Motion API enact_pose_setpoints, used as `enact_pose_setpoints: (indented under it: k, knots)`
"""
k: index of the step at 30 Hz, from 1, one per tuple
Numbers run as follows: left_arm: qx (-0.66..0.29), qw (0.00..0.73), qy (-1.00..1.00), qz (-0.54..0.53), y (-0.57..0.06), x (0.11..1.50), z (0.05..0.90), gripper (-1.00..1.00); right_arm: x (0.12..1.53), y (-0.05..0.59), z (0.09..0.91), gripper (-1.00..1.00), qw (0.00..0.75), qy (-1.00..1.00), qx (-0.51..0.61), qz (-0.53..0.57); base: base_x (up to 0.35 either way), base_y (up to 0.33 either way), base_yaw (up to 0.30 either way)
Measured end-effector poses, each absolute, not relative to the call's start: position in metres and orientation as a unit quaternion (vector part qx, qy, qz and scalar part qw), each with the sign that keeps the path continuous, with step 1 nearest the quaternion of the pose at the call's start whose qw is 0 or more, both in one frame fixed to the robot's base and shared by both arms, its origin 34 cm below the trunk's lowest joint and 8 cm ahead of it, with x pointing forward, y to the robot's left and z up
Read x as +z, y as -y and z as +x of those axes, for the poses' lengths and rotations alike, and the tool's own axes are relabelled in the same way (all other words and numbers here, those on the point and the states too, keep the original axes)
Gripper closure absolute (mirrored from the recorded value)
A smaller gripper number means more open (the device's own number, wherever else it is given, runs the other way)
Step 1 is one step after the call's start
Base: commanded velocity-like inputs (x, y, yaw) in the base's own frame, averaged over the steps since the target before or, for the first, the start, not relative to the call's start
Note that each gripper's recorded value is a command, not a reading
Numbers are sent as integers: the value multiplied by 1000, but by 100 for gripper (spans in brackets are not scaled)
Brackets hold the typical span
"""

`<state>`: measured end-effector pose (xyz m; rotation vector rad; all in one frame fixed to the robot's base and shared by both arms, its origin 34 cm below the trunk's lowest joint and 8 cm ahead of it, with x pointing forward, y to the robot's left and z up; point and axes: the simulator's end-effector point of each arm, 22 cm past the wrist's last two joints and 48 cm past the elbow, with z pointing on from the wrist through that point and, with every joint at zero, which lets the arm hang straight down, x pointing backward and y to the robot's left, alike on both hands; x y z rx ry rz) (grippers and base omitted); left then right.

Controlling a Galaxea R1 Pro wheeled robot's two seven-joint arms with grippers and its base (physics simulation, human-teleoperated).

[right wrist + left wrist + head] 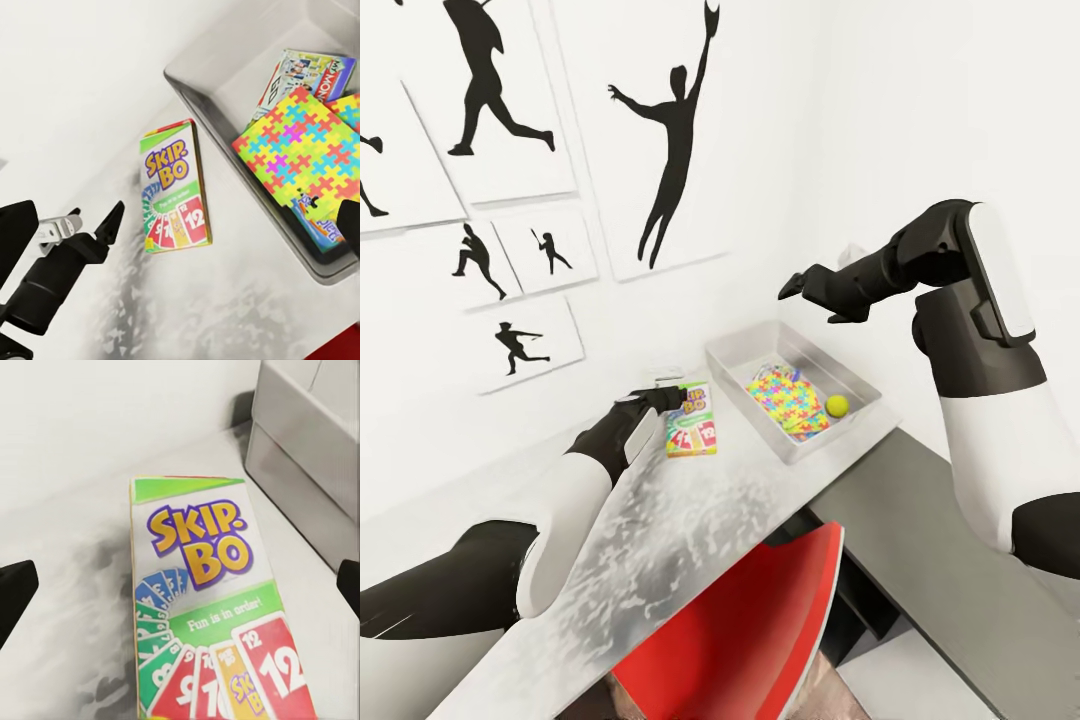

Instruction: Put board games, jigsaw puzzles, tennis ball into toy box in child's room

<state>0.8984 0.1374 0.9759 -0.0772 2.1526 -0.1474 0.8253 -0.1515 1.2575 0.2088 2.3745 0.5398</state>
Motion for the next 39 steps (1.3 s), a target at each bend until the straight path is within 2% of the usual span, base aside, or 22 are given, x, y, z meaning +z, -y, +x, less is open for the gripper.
enact_pose_setpoints:
  k: [16, 39]
  knots:
    - [-63, 461, -885, -31, -136, 956, 897, -100, 1240, 150, 831, -100, 331, -917, 208, 83, 0, 0, -60]
    - [-61, 445, -893, -33, -137, 929, 895, -100, 1215, 150, 839, -100, 315, -923, 206, 85, 0, 0, -4]
